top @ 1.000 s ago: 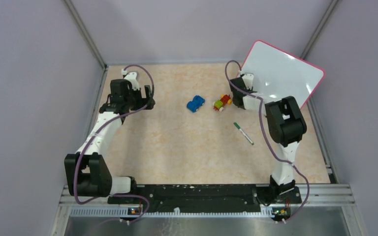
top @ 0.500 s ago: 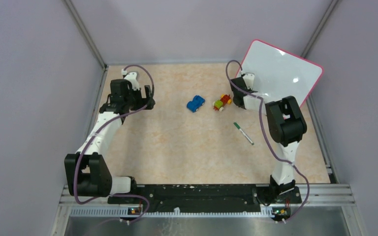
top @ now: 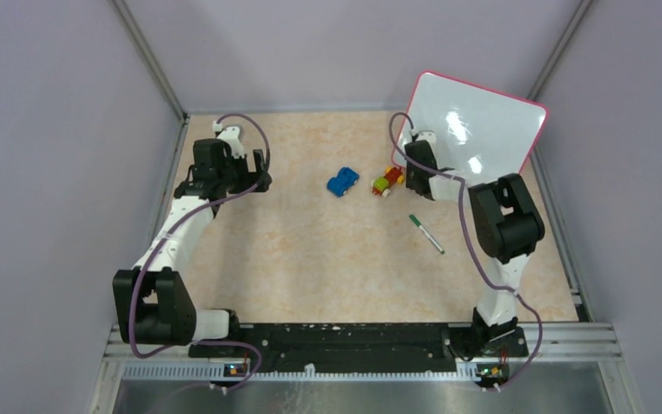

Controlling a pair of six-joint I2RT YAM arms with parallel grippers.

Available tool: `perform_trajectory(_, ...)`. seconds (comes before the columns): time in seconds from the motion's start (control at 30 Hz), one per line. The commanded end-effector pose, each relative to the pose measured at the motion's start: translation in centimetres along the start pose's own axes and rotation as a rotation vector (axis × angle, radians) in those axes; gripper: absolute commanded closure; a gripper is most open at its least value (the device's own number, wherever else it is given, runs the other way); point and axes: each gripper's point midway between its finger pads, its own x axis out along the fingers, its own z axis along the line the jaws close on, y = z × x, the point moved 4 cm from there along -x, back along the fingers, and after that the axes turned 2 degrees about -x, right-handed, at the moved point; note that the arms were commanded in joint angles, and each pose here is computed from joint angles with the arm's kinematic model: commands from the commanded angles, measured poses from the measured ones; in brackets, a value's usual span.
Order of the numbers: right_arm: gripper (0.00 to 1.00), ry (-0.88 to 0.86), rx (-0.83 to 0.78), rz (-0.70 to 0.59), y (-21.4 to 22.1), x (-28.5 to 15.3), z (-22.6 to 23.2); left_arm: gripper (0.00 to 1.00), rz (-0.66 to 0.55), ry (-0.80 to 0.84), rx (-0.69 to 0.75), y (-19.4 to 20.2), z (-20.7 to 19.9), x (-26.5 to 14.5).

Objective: Write a sentence on the whiteboard
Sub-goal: Move the whiteboard to the center of the board.

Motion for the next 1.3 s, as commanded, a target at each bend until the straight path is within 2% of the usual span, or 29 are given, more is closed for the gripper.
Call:
perform_trajectory(0.0, 1.0, -0.21, -0.126, -0.003, 0.4, -2.0, 4.2, 0.01, -0.057, 0.013, -0.005, -1.5, -0.5, -0.7)
perform_trajectory(0.2, 1.0, -0.294, -0.202, -0.02, 0.9, -3.0, 6.9, 0.01, -0.011, 0.042, -0.03, -1.9, -1.0, -0.7)
perform_trajectory(0.57, 1.0, -0.438, -0.356, -0.082, 2.8, -6.5, 12.9, 0.01, -0.002, 0.058, -0.075, -2.8, -1.0, -1.3)
perform_trajectory(0.97, 1.0, -0.547, -0.427, -0.031, 7.1, -11.0, 16.6, 0.01, -0.029, 0.021, -0.118, -3.6, 0.6, -2.1)
perform_trajectory(1.27, 1.0, -0.633, -0.545, -0.022, 10.7, -14.6, 17.8, 0.01, -0.105, -0.018, -0.168, -6.5, 1.8, -3.9)
